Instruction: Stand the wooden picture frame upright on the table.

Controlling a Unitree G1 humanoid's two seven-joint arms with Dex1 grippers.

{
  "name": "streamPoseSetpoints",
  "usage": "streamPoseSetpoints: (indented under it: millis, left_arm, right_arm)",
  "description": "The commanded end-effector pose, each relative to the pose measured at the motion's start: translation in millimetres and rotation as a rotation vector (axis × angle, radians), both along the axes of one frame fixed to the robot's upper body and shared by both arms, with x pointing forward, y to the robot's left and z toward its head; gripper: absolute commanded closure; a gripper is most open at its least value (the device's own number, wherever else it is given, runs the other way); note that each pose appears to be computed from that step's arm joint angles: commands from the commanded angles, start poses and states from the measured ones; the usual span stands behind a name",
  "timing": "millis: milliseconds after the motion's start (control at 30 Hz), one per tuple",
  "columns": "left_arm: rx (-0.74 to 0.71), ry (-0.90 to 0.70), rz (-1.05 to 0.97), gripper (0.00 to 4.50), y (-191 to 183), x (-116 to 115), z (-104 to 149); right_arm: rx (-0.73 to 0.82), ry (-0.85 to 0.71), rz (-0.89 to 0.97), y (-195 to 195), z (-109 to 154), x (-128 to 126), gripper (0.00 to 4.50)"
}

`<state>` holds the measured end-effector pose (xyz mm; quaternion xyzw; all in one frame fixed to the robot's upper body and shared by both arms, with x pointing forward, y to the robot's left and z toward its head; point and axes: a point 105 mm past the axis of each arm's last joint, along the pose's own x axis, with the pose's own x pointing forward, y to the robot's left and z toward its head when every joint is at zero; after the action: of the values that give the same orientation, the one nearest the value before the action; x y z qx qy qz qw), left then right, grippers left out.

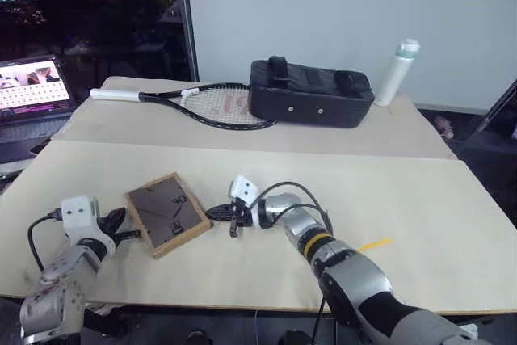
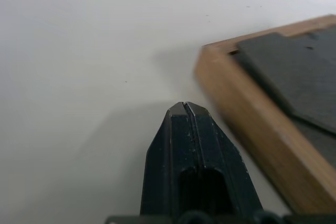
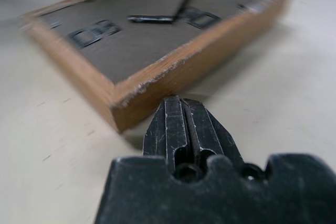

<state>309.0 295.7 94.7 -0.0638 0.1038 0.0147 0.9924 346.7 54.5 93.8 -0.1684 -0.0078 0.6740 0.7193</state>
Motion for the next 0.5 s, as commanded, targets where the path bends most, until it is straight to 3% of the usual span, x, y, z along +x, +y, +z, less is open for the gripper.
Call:
streamPoseSetpoints:
  millis: [33,267,500]
  left_arm:
    - [-0.049,0.093,-0.289,4.50,-78.3,7.6,-29.3]
    - [-0.072,0.122,-0.489,4.50,-136.1,21.2,-37.9]
    - [-0.042,0.131,-0.641,4.50,-163.8,35.1,-35.0]
  right_arm:
    - [-0.056,-0.043,0.150,2.0,0.2,-26.9,4.44]
    - [-0.063,-0.049,0.101,-19.6,13.2,-53.2,4.44]
    - [-0.167,-0.039,-0.045,-53.8,7.1,-52.6,4.44]
